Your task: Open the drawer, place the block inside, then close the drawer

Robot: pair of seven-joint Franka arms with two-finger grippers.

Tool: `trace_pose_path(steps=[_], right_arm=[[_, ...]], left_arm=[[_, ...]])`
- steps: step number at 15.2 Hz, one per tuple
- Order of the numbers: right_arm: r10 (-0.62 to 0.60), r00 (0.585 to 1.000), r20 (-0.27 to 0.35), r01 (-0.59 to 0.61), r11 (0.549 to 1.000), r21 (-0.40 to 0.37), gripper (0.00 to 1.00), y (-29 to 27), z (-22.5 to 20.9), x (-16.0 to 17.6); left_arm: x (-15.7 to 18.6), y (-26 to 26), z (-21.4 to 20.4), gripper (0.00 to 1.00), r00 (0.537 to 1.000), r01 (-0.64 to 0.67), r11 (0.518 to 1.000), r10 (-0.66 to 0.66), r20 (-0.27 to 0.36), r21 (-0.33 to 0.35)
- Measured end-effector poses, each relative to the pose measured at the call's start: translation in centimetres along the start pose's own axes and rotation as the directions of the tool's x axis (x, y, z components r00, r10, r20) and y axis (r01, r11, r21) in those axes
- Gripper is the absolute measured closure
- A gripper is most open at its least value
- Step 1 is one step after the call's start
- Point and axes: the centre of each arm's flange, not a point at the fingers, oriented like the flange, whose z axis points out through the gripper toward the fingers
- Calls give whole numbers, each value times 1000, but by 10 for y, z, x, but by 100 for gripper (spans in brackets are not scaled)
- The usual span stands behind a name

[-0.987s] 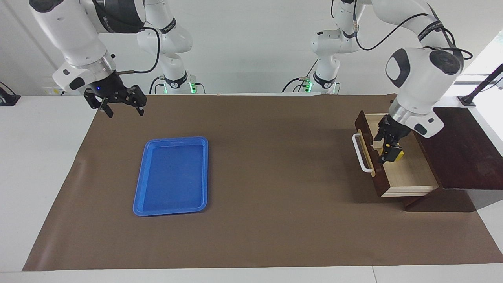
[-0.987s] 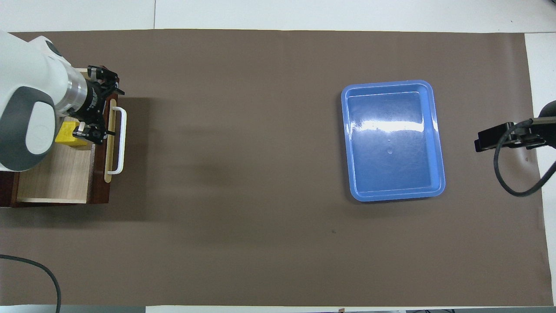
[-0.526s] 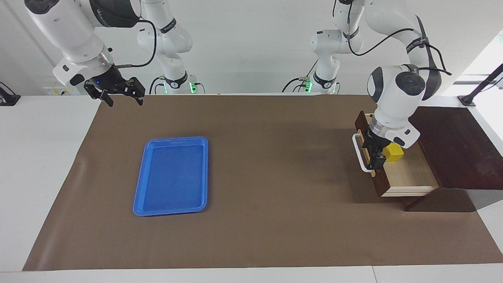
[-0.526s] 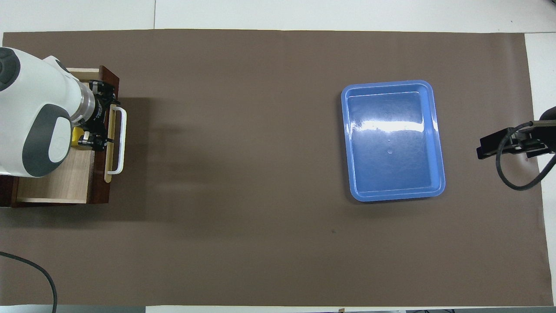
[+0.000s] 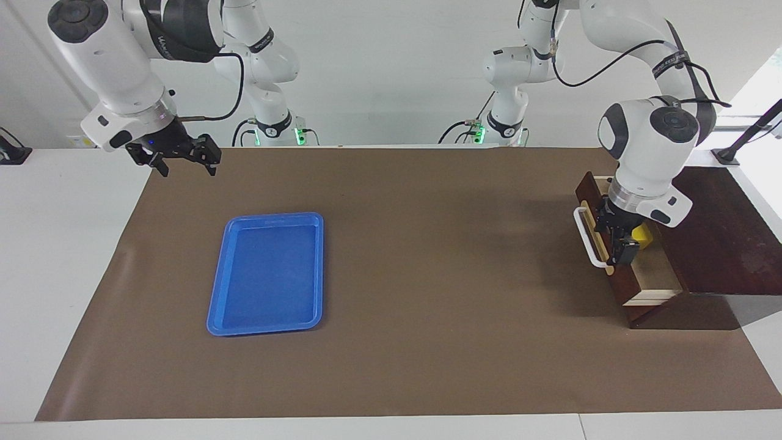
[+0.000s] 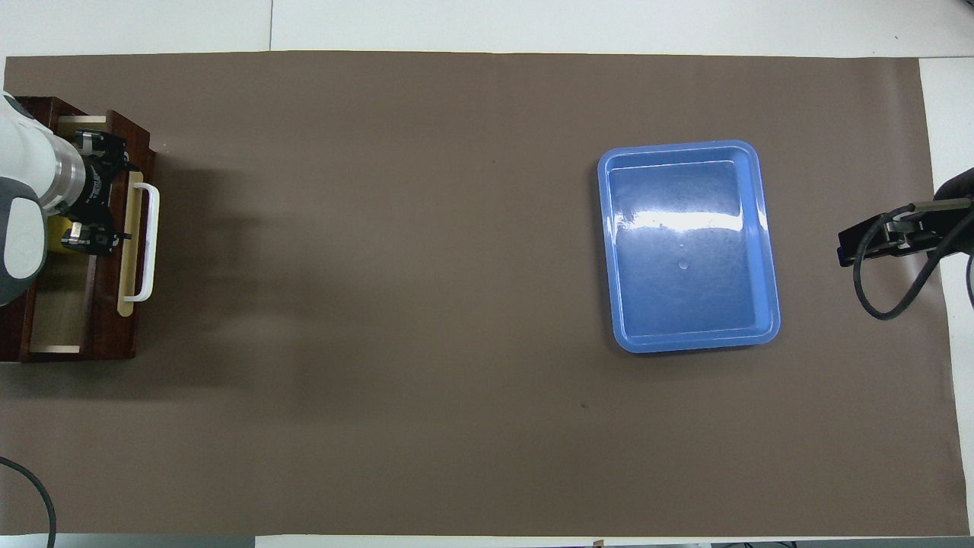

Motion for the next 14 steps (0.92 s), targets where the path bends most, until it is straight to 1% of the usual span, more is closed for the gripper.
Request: trace_pose_path(steps=[3,6,8,11,12,14], right_arm=[[0,1000,-6,0,1000,0,0,0,-9,-3],[1,1000,-7,-1,1000,0,0,0,-11,-3],[0,1000,-7,0,1000,1,0,0,-11,-3],[0,1000,-7,0,1000,1,0,0,-11,-3],[0,1000,-8,0,1000,1,0,0,-11,-3],[0,1000,-8,0,1000,1,0,0,-11,-3]], left_arm=[[33,-7,4,0,999,-40,999,40,-9,-11],[39,-8,4,0,997,-74,997,74,-12,-13],[35,-7,4,0,991,-130,991,130,-13,-11],[22,-3,-4,0,964,-264,964,264,-10,-10],[12,-3,-10,0,947,-321,947,321,-2,5],[-11,-3,-32,0,893,-450,893,449,19,25]])
